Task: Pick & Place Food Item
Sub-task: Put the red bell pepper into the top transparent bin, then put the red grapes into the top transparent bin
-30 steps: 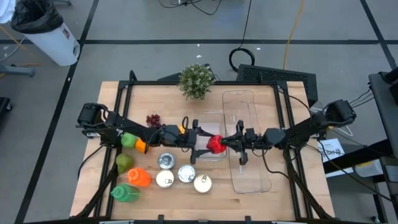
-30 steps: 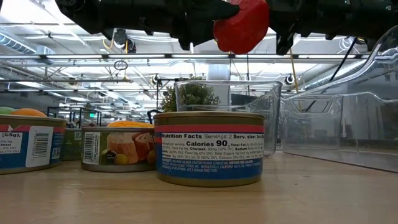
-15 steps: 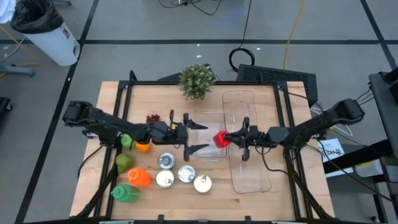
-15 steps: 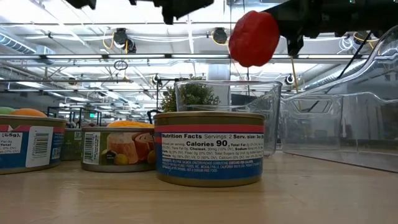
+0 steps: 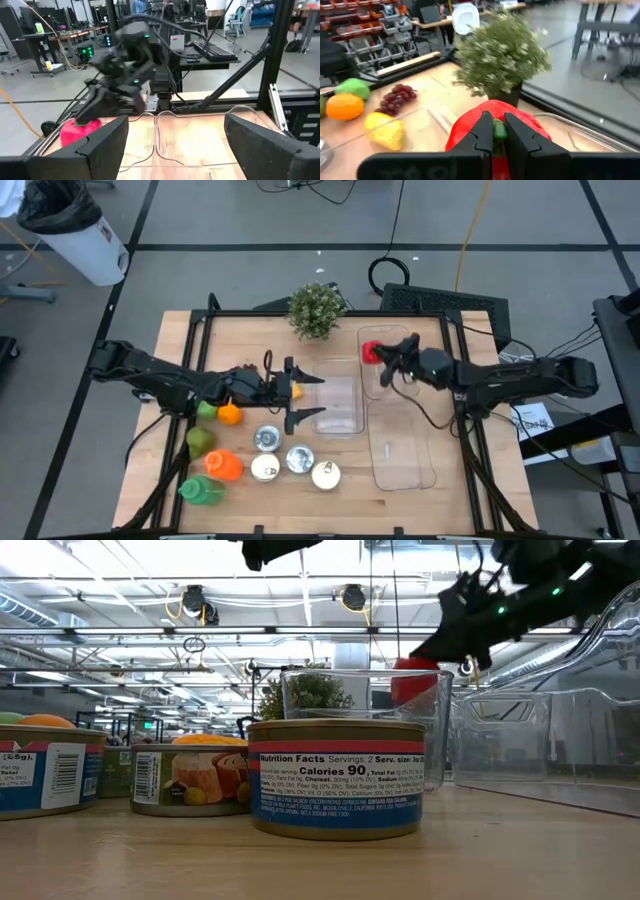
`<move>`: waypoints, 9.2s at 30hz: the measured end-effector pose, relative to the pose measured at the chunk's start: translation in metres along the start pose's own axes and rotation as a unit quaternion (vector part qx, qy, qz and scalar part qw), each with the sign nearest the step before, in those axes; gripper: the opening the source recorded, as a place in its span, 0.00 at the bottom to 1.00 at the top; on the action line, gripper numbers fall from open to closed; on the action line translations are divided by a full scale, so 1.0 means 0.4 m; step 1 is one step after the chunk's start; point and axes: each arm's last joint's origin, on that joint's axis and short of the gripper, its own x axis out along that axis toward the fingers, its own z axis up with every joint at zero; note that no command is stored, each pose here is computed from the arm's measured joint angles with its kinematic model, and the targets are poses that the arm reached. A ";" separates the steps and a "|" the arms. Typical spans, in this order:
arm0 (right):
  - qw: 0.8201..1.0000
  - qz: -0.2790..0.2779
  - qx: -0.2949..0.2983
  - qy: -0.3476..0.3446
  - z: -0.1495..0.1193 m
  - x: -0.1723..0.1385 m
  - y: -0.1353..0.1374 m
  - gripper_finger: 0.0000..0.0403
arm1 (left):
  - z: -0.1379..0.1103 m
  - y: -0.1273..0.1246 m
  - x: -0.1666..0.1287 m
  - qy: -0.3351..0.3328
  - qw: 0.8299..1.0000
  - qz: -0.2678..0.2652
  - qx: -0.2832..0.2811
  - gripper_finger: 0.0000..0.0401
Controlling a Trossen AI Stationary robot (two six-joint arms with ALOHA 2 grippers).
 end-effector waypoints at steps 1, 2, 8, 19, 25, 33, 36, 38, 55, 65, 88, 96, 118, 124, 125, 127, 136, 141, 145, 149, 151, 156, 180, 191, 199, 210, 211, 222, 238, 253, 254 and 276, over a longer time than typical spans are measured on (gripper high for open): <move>1.000 -0.001 0.006 0.006 -0.002 0.010 -0.013 0.04 | -0.001 0.000 0.000 0.001 1.000 0.000 0.004 0.84; 1.000 -0.002 0.011 0.010 -0.005 0.020 -0.023 0.04 | -0.001 0.000 0.001 0.002 1.000 -0.001 0.005 0.84; 0.998 -0.043 0.008 0.045 -0.040 0.067 -0.064 0.04 | -0.001 0.000 0.001 0.000 1.000 0.000 0.005 0.84; 0.995 -0.047 0.010 0.091 -0.107 0.116 -0.069 0.04 | -0.002 0.000 0.001 0.003 1.000 -0.001 0.006 0.84; 0.993 -0.052 0.002 0.109 -0.134 0.130 -0.071 0.06 | -0.002 0.000 0.001 0.003 1.000 -0.001 0.005 0.84; 0.994 -0.047 -0.019 0.100 -0.131 0.133 -0.070 0.18 | -0.003 0.000 0.001 0.003 1.000 -0.001 -0.013 0.84; 0.994 -0.045 -0.032 0.095 -0.124 0.131 -0.069 0.22 | -0.002 0.000 0.001 0.003 1.000 -0.001 -0.014 0.84; 0.995 -0.043 -0.032 0.089 -0.118 0.128 -0.068 0.25 | -0.002 0.000 0.001 0.003 1.000 -0.001 -0.014 0.84; 0.989 0.122 -0.080 0.039 -0.007 -0.011 0.011 0.45 | -0.047 -0.007 -0.005 0.096 0.995 -0.009 -0.035 0.84; 0.936 0.341 -0.087 0.027 -0.015 -0.158 0.171 0.45 | -0.134 0.005 -0.043 0.270 0.953 0.128 -0.045 0.84; 0.942 0.312 -0.126 0.012 -0.032 -0.202 0.205 0.45 | -0.255 0.130 -0.179 0.372 0.659 0.540 -0.368 0.84; 0.943 0.313 -0.113 0.008 -0.028 -0.203 0.206 0.45 | -0.325 0.164 -0.172 0.422 0.609 0.539 -0.401 0.84; 0.944 0.314 -0.101 0.010 -0.028 -0.203 0.206 0.45 | -0.369 0.184 -0.167 0.451 0.633 0.535 -0.332 0.41; 0.944 0.314 -0.101 0.010 -0.028 -0.203 0.206 0.45 | -0.366 0.189 -0.162 0.463 0.667 0.518 -0.269 0.22; 0.944 0.314 -0.101 0.010 -0.028 -0.203 0.206 0.45 | -0.366 0.189 -0.162 0.463 0.668 0.518 -0.266 0.19; 0.944 0.314 -0.101 0.010 -0.028 -0.203 0.206 0.45 | -0.366 0.189 -0.163 0.464 0.667 0.518 -0.266 0.12; 0.944 0.314 -0.101 0.010 -0.028 -0.203 0.206 0.45 | -0.368 0.185 -0.162 0.461 0.652 0.517 -0.307 0.08; 0.944 0.314 -0.101 0.010 -0.028 -0.203 0.206 0.45 | -0.369 0.186 -0.162 0.450 0.636 0.525 -0.342 0.20; 0.944 0.314 -0.101 0.010 -0.028 -0.203 0.206 0.45 | -0.369 0.185 -0.162 0.453 0.631 0.522 -0.353 0.35; 0.944 0.314 -0.101 0.010 -0.028 -0.203 0.206 0.45 | -0.370 0.185 -0.162 0.459 0.633 0.517 -0.349 0.50; 0.944 0.314 -0.101 0.010 -0.028 -0.203 0.206 0.45 | -0.370 0.184 -0.162 0.459 0.633 0.516 -0.349 0.56; 0.944 0.314 -0.101 0.011 -0.028 -0.203 0.206 0.45 | -0.372 0.183 -0.161 0.465 0.629 0.512 -0.356 0.64; 0.944 0.314 -0.103 0.013 -0.029 -0.203 0.206 0.45 | -0.317 0.179 -0.160 0.514 0.656 0.458 -0.309 0.05; 0.944 0.314 -0.103 0.013 -0.029 -0.203 0.206 0.45 | -0.133 0.121 -0.162 0.379 0.798 0.381 -0.272 0.08; 0.945 0.316 -0.086 0.004 -0.024 -0.201 0.210 0.45 | -0.053 0.029 -0.105 0.252 0.915 0.230 -0.218 0.02; 0.933 0.351 -0.064 -0.048 -0.047 -0.160 0.269 0.45 | -0.018 -0.097 -0.004 0.108 0.987 0.054 -0.104 0.04; 0.931 0.354 -0.065 -0.059 -0.049 -0.155 0.276 0.45 | -0.021 -0.103 0.000 0.107 0.988 0.048 -0.098 0.03; 0.924 0.361 -0.034 -0.124 -0.073 -0.120 0.317 0.45 | -0.070 -0.111 0.040 0.126 0.989 0.047 -0.069 0.07; 0.929 0.352 -0.047 -0.105 -0.086 -0.058 0.391 0.45 | -0.070 -0.108 0.041 0.127 0.989 0.041 -0.070 0.06; 0.936 0.337 -0.038 -0.098 -0.083 -0.040 0.377 0.31 | -0.070 -0.108 0.041 0.127 0.989 0.040 -0.071 0.06; 0.936 0.336 -0.039 -0.097 -0.084 -0.039 0.377 0.30 | -0.070 -0.108 0.041 0.127 0.989 0.040 -0.071 0.05; 0.935 0.338 -0.040 -0.098 -0.083 -0.038 0.376 0.06 | -0.071 -0.108 0.041 0.129 0.988 0.040 -0.070 0.09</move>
